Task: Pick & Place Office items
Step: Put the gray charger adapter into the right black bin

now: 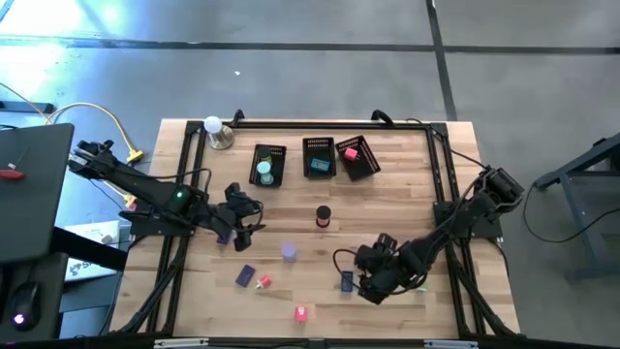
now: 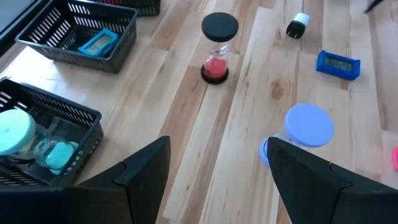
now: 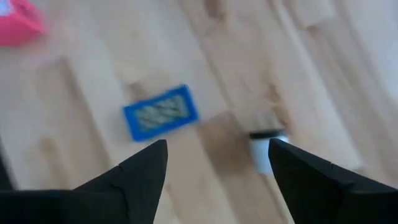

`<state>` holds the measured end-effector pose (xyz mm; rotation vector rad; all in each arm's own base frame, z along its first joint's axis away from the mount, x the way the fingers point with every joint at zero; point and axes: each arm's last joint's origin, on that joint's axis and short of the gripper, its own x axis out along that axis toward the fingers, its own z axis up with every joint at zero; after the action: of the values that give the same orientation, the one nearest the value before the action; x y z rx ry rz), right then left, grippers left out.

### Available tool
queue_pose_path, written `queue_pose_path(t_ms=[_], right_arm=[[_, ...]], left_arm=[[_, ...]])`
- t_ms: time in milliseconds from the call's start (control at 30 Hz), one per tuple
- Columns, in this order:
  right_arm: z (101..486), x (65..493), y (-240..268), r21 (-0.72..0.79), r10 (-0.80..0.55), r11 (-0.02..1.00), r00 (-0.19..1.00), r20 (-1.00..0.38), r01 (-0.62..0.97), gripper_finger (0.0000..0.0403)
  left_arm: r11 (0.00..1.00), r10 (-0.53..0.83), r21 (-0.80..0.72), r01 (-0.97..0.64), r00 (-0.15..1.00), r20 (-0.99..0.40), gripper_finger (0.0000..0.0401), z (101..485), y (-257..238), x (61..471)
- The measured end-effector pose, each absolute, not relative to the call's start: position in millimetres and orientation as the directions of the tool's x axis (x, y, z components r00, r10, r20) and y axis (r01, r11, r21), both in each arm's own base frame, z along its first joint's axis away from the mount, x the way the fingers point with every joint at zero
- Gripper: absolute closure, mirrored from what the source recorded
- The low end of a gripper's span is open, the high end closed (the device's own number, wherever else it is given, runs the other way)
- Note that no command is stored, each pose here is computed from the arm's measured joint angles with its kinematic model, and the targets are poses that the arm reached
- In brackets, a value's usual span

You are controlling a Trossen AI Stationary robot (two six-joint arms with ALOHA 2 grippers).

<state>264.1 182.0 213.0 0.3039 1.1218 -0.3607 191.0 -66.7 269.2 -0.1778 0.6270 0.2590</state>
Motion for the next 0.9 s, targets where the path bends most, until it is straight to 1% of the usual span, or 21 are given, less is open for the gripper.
queue_pose_path(t_ms=[100, 167, 267, 400, 467, 700, 800, 900], right_arm=[[206, 261, 177, -0.021, -0.179, 0.893, 0.313, -0.933, 0.449, 0.0133], [201, 261, 177, -0.051, -0.198, 0.891, 0.285, -0.938, 0.451, 0.0133], [191, 264, 179, -0.086, -0.213, 0.902, 0.263, -0.941, 0.424, 0.0133], [174, 267, 181, -0.142, -0.228, 0.919, 0.201, -0.953, 0.369, 0.0133], [169, 269, 180, -0.169, -0.247, 0.923, 0.195, -0.949, 0.347, 0.0133], [158, 282, 164, -0.189, -0.254, 0.914, 0.144, -0.956, 0.358, 0.0133], [149, 288, 156, -0.203, -0.254, 0.91, 0.097, -0.962, 0.363, 0.0133], [141, 292, 151, -0.191, -0.216, 0.916, 0.031, -0.976, 0.352, 0.0133]], left_arm=[[0.953, 0.183, -0.088, -0.29, 0.781, -0.597, 0.0141, 269, -67, 192], [0.953, 0.182, -0.091, -0.29, 0.784, -0.593, 0.0141, 269, -68, 193], [0.953, 0.183, -0.087, -0.29, 0.781, -0.598, 0.0141, 266, -68, 195], [0.953, 0.178, -0.1, -0.287, 0.792, -0.585, 0.0141, 258, -70, 198], [0.952, 0.175, -0.106, -0.286, 0.797, -0.578, 0.0141, 256, -71, 199], [0.952, 0.184, -0.093, -0.291, 0.788, -0.588, 0.0141, 249, -71, 200], [0.952, 0.186, -0.089, -0.293, 0.785, -0.591, 0.0141, 241, -70, 200], [0.952, 0.188, -0.086, -0.293, 0.783, -0.594, 0.0141, 234, -70, 198]])
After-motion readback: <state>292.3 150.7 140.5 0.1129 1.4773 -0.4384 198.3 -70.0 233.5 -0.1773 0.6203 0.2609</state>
